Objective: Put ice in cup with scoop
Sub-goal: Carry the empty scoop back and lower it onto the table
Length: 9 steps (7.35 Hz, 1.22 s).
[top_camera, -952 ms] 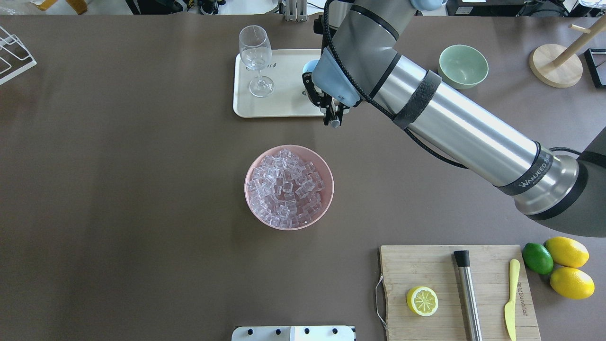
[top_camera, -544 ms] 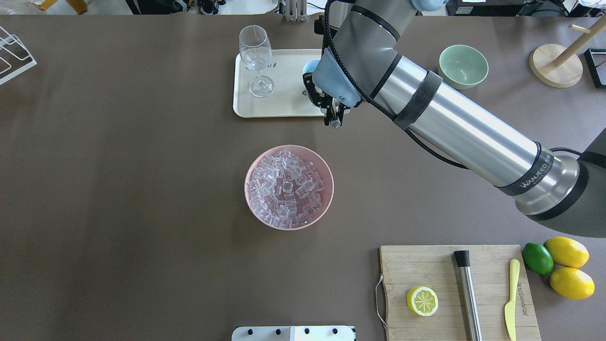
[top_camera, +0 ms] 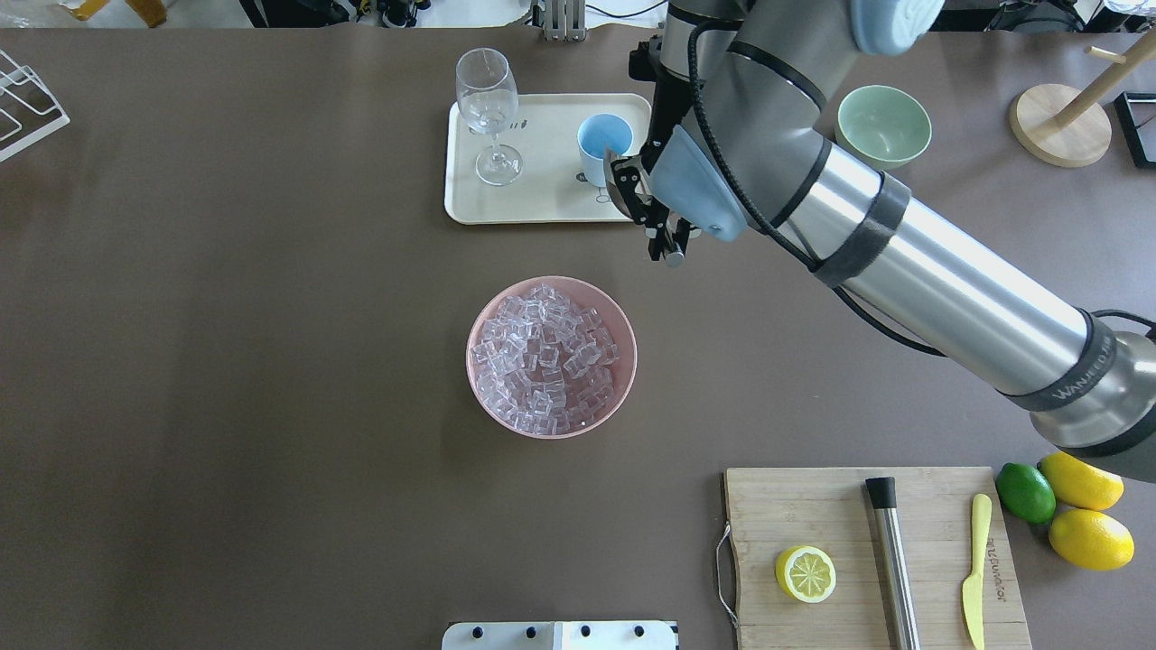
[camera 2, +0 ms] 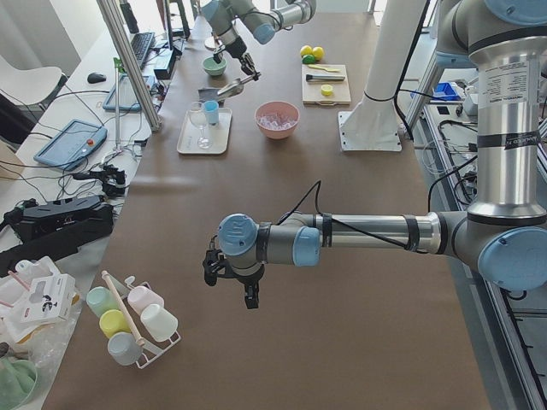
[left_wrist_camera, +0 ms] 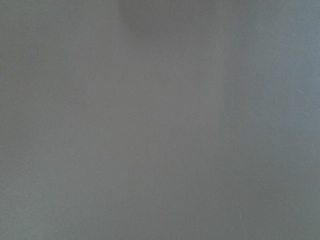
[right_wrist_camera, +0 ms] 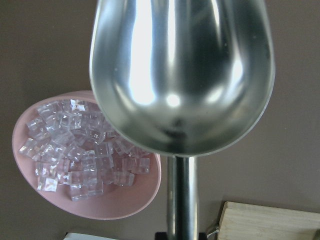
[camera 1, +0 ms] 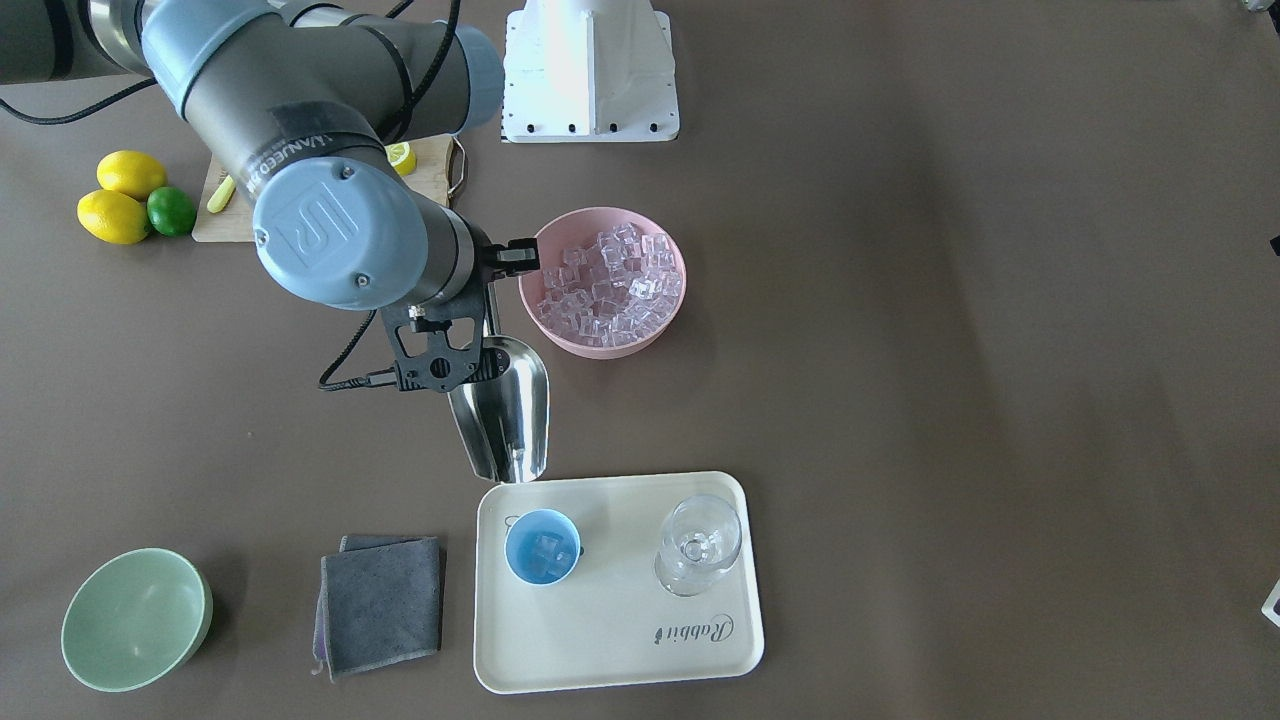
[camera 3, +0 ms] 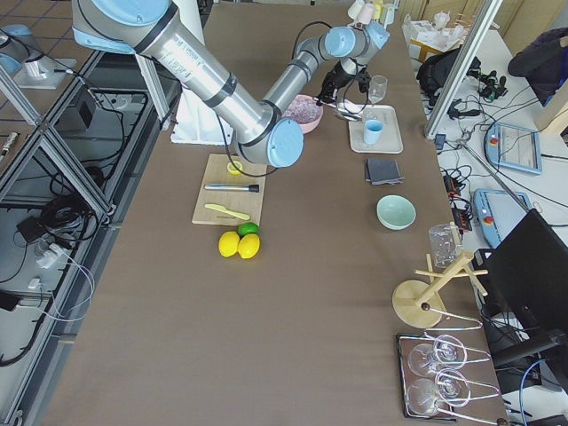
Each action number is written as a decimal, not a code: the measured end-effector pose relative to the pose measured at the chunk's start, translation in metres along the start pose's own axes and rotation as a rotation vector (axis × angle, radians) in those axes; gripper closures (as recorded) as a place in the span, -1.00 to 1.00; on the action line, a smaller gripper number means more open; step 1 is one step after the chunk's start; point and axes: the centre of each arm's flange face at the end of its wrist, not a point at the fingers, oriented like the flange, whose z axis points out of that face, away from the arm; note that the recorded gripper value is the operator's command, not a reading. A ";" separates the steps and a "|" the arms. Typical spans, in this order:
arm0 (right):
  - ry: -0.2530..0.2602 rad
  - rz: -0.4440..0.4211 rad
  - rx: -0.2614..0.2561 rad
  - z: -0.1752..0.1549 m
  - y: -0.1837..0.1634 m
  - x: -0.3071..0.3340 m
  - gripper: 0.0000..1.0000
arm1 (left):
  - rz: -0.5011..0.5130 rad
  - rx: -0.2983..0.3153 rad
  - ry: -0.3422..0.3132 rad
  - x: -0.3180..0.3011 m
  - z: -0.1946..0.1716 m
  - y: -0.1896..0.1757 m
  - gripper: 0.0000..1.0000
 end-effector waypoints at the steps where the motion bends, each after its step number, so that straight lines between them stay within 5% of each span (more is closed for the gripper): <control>1: 0.003 -0.024 0.025 0.006 0.028 0.027 1.00 | -0.006 -0.012 -0.004 -0.004 0.006 0.000 -0.96; 4: 0.087 -0.047 0.086 0.040 0.096 0.116 1.00 | -0.012 -0.051 -0.011 -0.009 0.026 -0.002 -0.96; 7: 0.154 -0.028 0.108 0.085 0.114 0.175 1.00 | -0.006 -0.048 -0.010 -0.004 0.024 -0.002 -0.96; 9: 0.166 0.010 0.191 0.114 0.115 0.211 1.00 | 0.002 -0.038 -0.005 0.003 0.018 -0.001 -0.96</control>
